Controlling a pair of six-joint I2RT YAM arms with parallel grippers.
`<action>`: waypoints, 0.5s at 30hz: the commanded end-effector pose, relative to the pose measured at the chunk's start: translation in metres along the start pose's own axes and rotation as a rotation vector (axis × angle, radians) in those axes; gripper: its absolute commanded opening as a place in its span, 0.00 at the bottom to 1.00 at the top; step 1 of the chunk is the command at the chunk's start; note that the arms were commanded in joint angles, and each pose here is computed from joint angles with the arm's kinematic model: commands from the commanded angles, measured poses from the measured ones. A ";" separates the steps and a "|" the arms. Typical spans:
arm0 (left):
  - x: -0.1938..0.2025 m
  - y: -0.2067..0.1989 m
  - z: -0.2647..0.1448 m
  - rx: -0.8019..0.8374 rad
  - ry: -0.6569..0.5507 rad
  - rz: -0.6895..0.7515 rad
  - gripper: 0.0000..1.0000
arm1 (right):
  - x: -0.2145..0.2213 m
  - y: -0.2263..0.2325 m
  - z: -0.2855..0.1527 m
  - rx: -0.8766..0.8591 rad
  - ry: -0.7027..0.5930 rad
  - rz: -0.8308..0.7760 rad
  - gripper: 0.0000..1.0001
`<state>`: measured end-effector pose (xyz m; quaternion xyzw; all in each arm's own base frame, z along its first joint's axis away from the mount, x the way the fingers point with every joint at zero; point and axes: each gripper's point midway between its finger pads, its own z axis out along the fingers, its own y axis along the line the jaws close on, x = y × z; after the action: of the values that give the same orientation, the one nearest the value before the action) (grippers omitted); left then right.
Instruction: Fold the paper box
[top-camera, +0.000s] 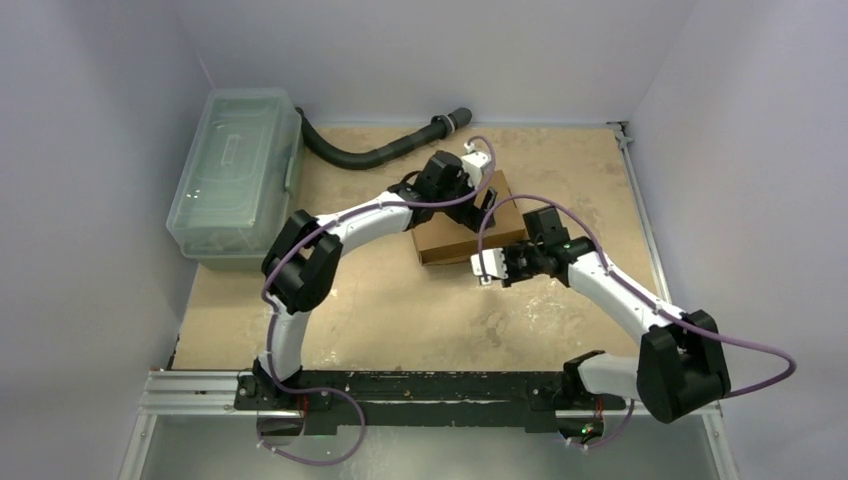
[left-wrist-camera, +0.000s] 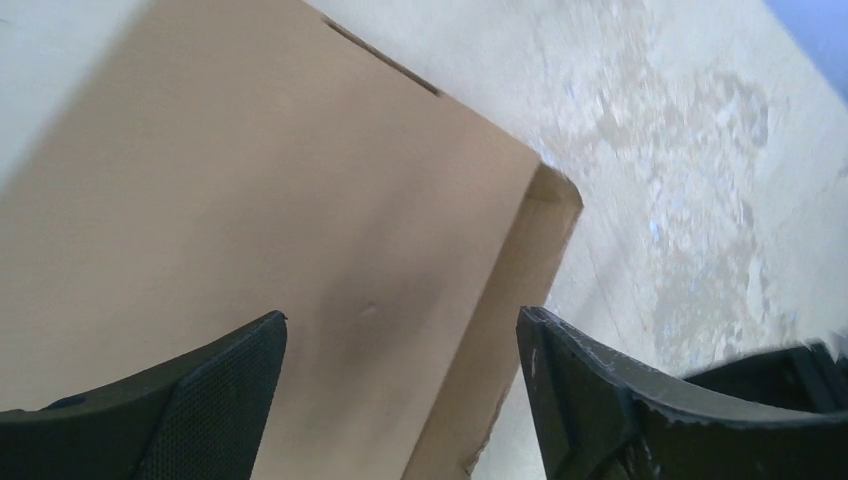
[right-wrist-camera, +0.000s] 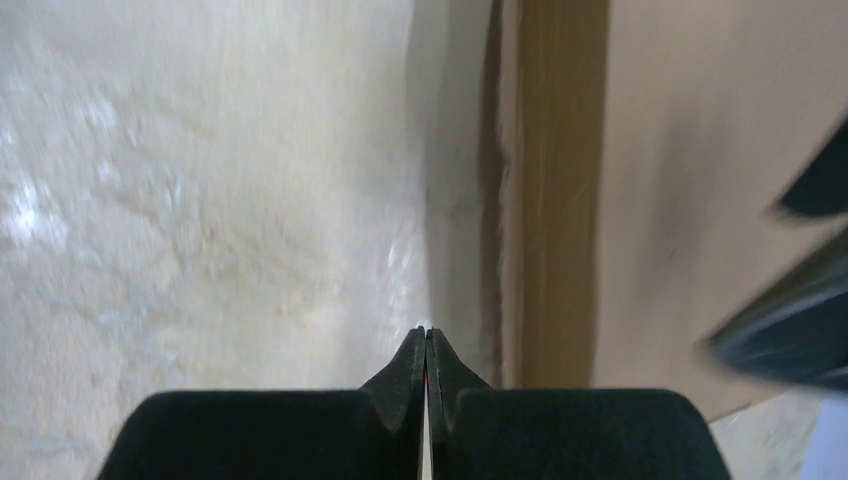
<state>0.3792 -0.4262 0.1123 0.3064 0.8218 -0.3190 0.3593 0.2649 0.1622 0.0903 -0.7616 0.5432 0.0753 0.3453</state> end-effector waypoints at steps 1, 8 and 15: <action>-0.080 0.019 -0.053 -0.111 -0.190 0.054 0.90 | 0.046 0.023 -0.007 -0.052 0.067 0.032 0.00; -0.078 0.084 -0.017 -0.102 -0.070 0.149 0.93 | 0.064 0.015 -0.003 0.023 0.036 0.041 0.00; -0.059 0.108 0.024 -0.012 -0.003 0.215 0.93 | 0.069 0.011 0.008 -0.005 0.018 0.064 0.00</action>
<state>0.5082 -0.3874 0.1462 0.3387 0.7910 -0.2565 0.4402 0.2690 0.1027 0.0349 -0.7414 0.5908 0.0839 0.3069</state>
